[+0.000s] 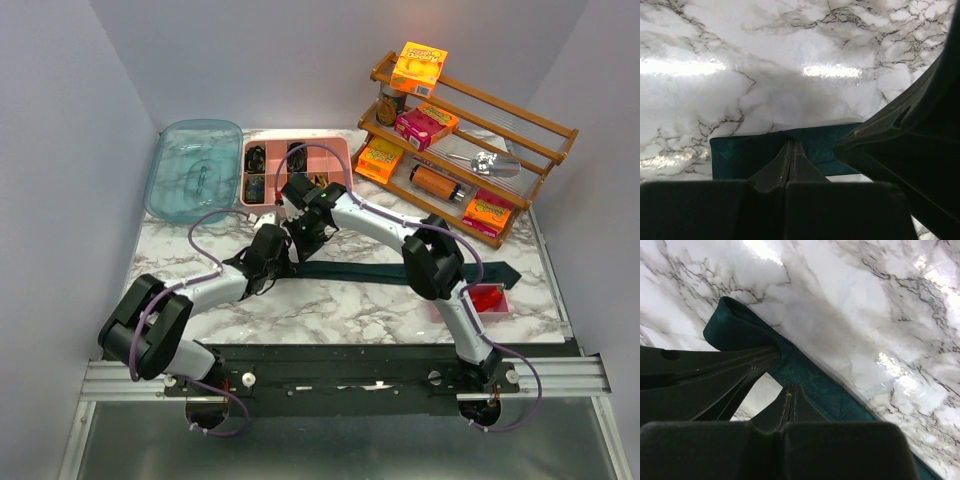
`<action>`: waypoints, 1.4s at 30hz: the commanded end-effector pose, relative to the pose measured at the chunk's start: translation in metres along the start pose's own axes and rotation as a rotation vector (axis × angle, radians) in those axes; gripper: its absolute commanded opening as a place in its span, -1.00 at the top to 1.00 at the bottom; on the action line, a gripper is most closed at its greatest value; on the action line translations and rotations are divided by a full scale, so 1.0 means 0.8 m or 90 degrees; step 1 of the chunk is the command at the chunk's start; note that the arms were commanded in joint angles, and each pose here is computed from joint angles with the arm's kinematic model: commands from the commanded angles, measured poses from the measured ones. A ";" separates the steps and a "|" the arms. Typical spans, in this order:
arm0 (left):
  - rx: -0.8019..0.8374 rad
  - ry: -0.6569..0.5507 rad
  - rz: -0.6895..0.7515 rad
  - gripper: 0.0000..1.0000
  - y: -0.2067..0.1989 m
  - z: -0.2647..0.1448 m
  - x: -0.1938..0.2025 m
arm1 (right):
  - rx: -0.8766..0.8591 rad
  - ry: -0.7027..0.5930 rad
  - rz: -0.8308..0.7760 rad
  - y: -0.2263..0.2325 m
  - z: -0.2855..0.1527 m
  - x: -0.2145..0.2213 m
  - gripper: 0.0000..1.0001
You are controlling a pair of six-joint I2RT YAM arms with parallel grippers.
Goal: Roll the ties
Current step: Roll the tie at the center of the board.
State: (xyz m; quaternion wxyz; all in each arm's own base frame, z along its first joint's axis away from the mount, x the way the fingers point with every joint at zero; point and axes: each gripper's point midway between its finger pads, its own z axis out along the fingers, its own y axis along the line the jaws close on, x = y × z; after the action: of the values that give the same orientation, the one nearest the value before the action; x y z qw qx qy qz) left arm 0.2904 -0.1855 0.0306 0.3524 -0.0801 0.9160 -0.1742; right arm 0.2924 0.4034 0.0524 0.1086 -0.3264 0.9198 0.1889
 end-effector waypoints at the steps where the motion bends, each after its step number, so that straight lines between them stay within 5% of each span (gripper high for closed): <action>1: -0.021 -0.007 0.012 0.99 0.011 -0.019 -0.002 | -0.056 -0.036 -0.012 0.024 -0.019 -0.017 0.99; 26: -0.029 -0.021 0.009 0.97 0.011 -0.033 -0.016 | -0.097 0.007 0.011 0.031 0.050 -0.011 0.99; 33: -0.036 -0.044 -0.004 0.36 0.021 -0.045 -0.041 | -0.080 0.011 0.015 0.021 0.062 -0.006 0.99; 37: -0.049 -0.058 -0.035 -0.26 0.044 -0.055 -0.052 | -0.081 0.015 0.016 0.021 0.065 -0.003 0.99; 42: 0.007 -0.064 -0.092 -0.55 0.056 -0.058 -0.056 | -0.081 0.020 0.017 0.019 0.066 0.002 0.99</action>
State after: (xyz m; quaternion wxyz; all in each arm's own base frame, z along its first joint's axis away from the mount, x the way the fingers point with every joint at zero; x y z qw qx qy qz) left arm 0.2967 -0.1228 0.0776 0.3927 -0.1472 0.8935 -0.1604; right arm 0.2897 0.4374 0.0286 0.0836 -0.3252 0.9074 0.2526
